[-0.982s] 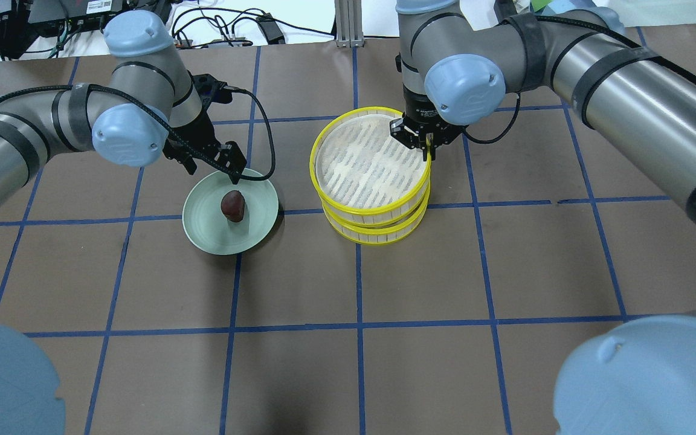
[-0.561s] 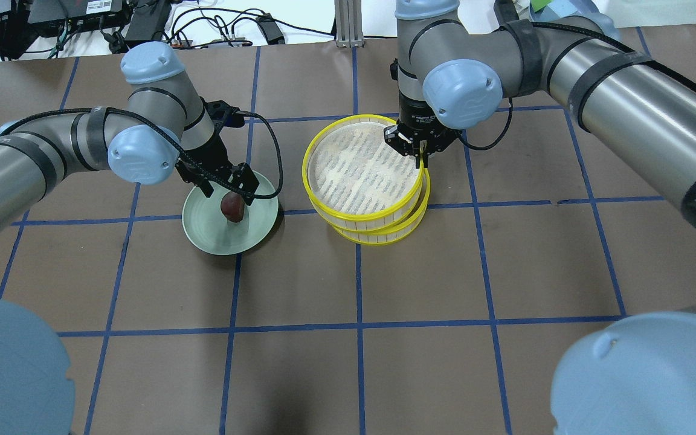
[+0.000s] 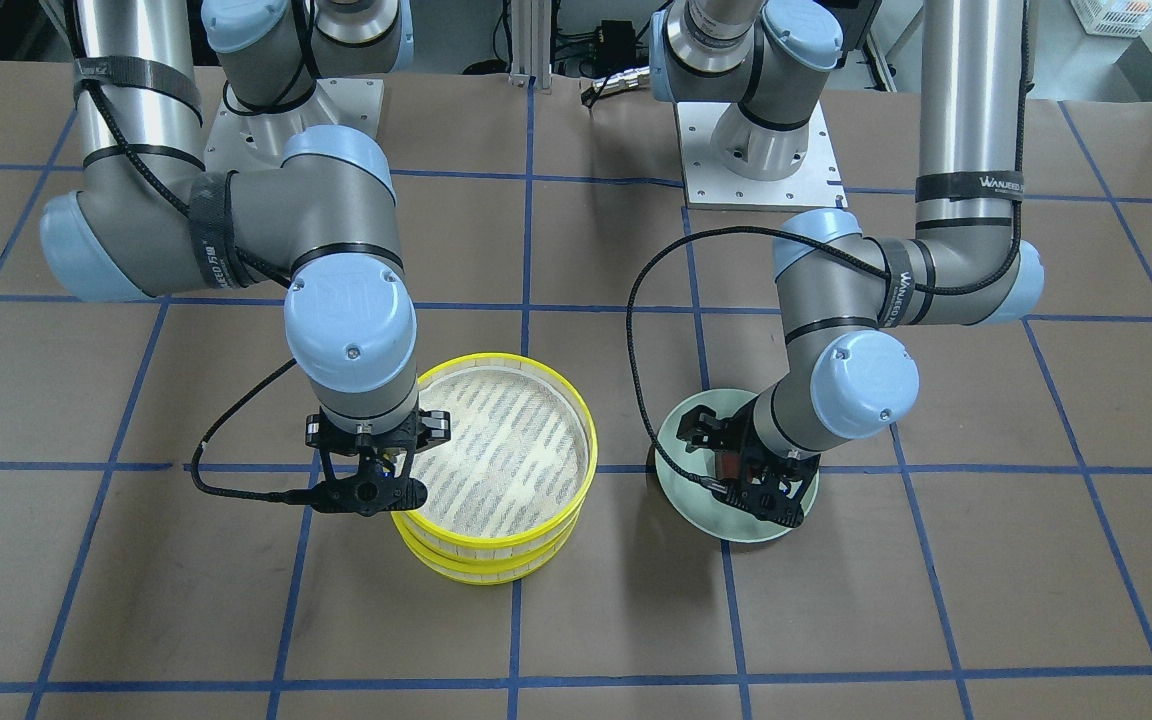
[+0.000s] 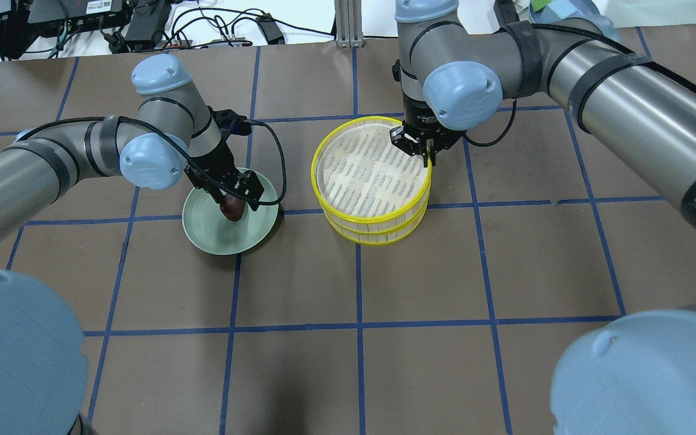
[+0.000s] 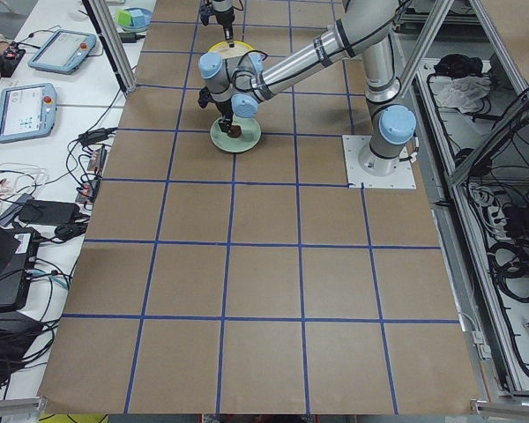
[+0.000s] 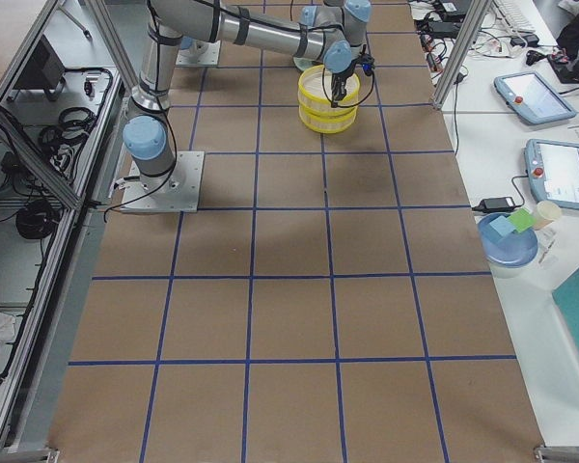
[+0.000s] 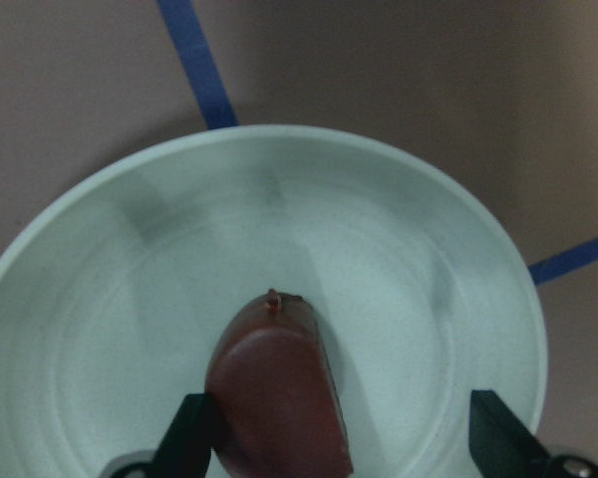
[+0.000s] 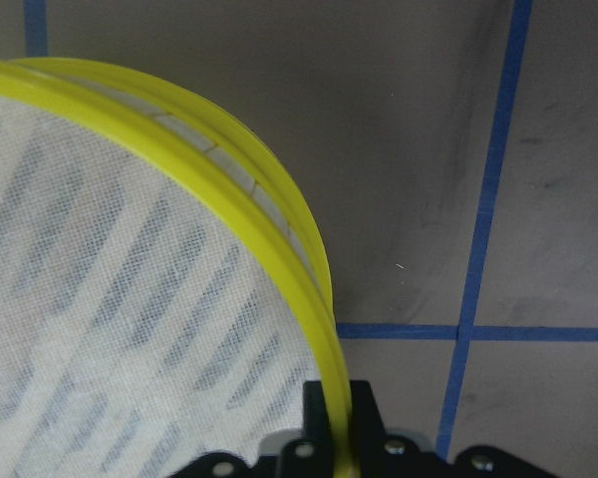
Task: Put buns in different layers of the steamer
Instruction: 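Grasp the brown bun on the plate with the left gripper, then lift the brown bun with the left gripper and hold it above the plate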
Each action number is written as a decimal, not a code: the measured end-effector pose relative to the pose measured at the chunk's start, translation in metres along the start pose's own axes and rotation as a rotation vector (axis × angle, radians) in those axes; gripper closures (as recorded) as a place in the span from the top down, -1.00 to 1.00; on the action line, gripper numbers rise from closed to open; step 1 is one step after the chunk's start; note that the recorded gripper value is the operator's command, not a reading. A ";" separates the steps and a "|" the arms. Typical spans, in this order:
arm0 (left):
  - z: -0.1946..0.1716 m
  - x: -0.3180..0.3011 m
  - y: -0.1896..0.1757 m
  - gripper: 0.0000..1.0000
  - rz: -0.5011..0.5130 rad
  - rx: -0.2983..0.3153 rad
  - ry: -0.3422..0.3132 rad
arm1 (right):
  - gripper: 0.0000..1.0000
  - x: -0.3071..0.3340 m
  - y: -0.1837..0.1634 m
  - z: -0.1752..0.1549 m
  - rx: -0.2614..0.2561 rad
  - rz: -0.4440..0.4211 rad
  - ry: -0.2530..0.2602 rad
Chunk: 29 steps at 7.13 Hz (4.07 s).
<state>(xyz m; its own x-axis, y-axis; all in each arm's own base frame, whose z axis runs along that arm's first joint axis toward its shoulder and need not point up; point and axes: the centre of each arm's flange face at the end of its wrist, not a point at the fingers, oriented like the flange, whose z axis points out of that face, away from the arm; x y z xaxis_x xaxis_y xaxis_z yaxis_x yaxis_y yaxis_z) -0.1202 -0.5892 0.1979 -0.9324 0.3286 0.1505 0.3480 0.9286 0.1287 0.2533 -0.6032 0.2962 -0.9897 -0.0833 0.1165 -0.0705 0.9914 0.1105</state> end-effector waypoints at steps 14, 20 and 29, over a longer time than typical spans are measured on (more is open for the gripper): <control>-0.106 -0.007 0.001 -1.00 -0.149 0.100 -0.064 | -0.75 0.010 -0.004 0.013 0.020 0.044 -0.014; -0.149 0.007 0.016 -1.00 -0.216 0.167 -0.076 | -1.00 0.013 -0.003 0.010 0.025 0.072 -0.029; -0.153 0.015 0.018 -1.00 -0.245 0.179 -0.061 | -1.00 0.028 -0.010 0.008 0.030 0.113 -0.103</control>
<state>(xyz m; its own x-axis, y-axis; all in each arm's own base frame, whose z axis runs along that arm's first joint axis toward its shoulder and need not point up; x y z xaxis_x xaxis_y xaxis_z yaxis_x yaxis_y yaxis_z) -0.1132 -0.5945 0.3528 -0.9924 0.0962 0.0761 0.0949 0.9953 -0.0215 0.2256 -0.6143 0.2903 -0.9990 0.0382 0.0243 0.0398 0.9965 0.0729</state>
